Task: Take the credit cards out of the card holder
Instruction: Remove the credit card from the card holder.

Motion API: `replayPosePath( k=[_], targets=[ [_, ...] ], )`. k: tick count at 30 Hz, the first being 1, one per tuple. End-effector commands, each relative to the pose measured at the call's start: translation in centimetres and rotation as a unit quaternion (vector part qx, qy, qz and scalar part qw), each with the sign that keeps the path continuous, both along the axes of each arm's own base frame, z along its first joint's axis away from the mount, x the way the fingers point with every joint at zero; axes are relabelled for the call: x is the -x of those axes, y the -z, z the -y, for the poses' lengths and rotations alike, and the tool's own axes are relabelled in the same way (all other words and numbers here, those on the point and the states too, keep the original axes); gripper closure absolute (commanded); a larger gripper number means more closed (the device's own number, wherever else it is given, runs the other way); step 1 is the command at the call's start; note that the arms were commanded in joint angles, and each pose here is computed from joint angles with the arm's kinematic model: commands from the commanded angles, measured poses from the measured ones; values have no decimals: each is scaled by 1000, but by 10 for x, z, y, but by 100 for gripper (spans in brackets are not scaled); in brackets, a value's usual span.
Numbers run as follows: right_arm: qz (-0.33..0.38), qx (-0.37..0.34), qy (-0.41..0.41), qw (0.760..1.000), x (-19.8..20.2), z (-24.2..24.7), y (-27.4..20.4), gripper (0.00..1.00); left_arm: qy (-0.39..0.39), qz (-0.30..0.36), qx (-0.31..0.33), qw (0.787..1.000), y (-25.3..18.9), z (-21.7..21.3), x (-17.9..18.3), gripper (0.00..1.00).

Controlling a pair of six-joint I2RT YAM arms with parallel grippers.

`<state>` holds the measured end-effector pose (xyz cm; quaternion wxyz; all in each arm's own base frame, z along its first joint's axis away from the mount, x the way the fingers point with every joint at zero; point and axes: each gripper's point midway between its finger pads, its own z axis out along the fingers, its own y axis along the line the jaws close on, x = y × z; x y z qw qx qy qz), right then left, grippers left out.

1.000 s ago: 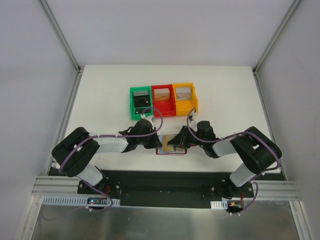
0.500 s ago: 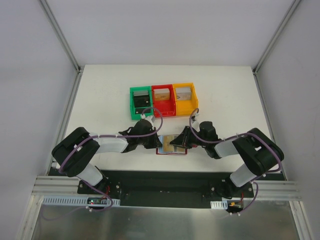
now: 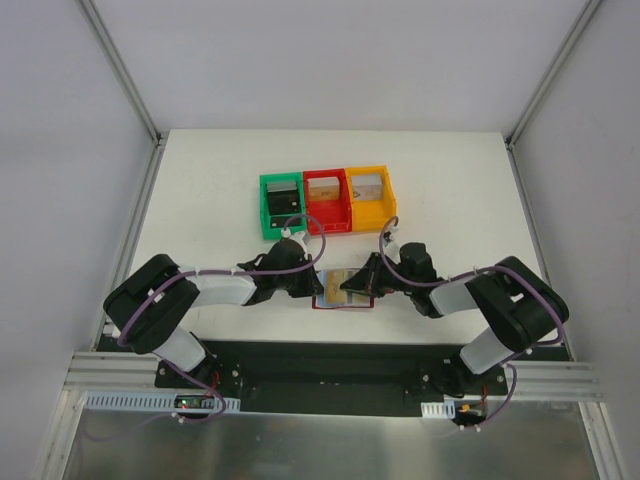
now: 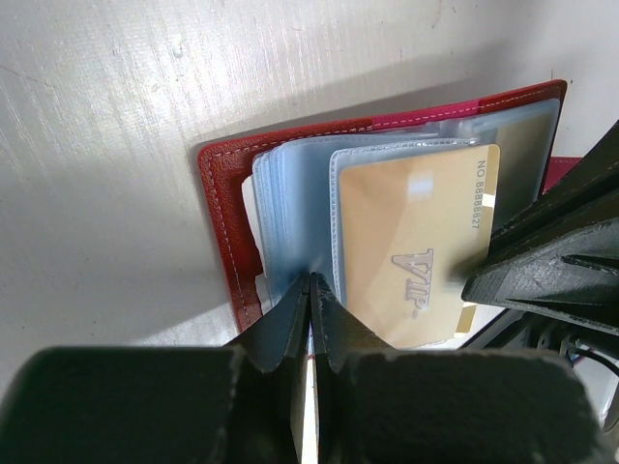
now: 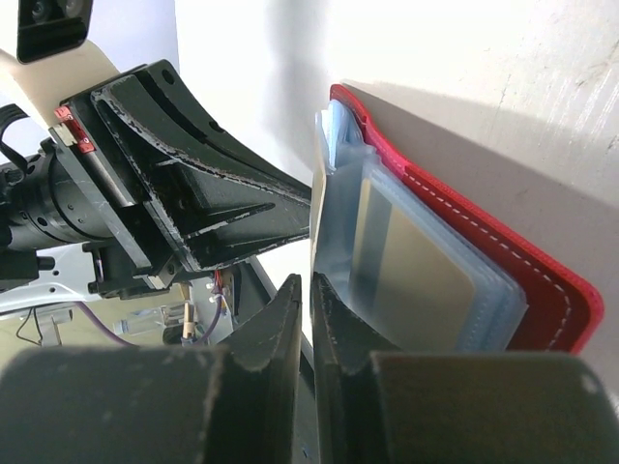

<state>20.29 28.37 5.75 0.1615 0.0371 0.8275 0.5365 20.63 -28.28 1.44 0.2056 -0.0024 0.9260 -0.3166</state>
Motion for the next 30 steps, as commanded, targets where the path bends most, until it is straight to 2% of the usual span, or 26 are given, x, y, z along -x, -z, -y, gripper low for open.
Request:
replayPosePath(
  k=[1, 6, 16, 30],
  targets=[
    [39, -37, -8, 999, -5, -4, -27, 88, -14, -33, -73, 997, 34, -32, 15, 100],
    [42, -39, -8, 998, -5, -4, -29, 89, -16, -33, -74, 997, 34, -33, 14, 100],
    [40, -39, -5, 998, -5, -1, -28, 99, -16, -34, -74, 997, 35, -33, 15, 100],
    [40, -43, 1, 998, -6, 5, -32, 99, -19, -35, -75, 996, 36, -36, 17, 100]
  ],
)
